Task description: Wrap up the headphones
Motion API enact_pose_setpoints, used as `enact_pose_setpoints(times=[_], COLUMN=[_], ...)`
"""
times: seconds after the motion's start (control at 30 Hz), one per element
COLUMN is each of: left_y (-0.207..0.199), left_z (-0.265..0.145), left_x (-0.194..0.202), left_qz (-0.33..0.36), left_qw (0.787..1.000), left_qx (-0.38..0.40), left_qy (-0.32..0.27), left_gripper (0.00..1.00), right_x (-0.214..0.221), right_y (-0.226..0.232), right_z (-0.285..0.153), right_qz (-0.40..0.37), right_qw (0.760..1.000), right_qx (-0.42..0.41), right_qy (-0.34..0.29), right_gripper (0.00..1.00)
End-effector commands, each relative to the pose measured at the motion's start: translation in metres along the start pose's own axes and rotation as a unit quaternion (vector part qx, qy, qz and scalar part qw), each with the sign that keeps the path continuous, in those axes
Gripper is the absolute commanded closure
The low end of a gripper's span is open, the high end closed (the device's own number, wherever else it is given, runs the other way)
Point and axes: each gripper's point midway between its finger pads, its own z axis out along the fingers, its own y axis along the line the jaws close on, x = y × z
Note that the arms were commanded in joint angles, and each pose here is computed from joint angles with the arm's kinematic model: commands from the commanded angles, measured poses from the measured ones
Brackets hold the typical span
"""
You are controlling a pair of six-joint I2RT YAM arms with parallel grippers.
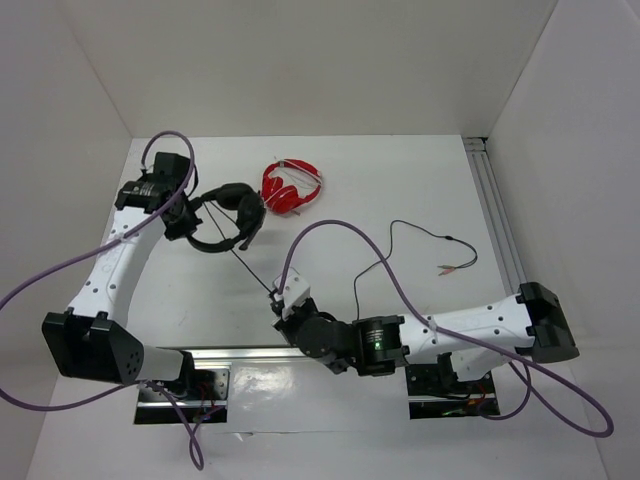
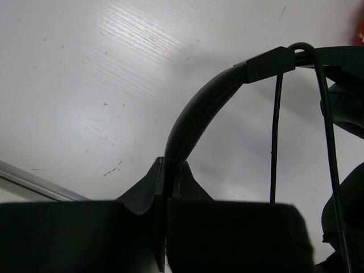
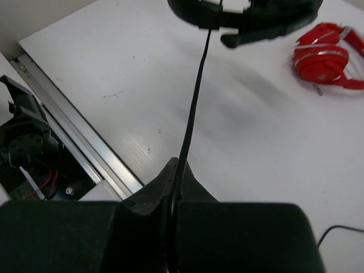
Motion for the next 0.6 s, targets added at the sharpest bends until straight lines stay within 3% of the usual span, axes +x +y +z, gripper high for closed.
enact_pose_setpoints(times=[0.0,0.27,0.4,0.57], left_y=[-0.017,-0.051,-0.047,-0.058], left_z=[-0.005,0.008,0.002,-0.025], left_x=[-0.022,0.040,0.060,0.085], left_qz=[0.006,0.153,0.202,0.243], left_qw=[0.997,0.986,0.978,0.964], left_qx=[0.032,0.051,0.037,0.084], left_qy=[-0.067,-0.030,-0.046,-0.063], left_gripper=[1.00,1.00,1.00,1.00], right_x=[-0.061,-0.097,-0.099,-0.103], right_y=[-0.005,-0.026,-0.045,-0.086], right_z=[-0.013,0.002,0.013,0.021], right_qz=[-0.007,-0.058,-0.084,-0.107], right_qw=[0.999,0.997,0.995,0.990], right_qx=[0.017,0.036,0.054,0.092], right_qy=[-0.051,-0.044,-0.024,-0.007], right_gripper=[1.00,1.00,1.00,1.00])
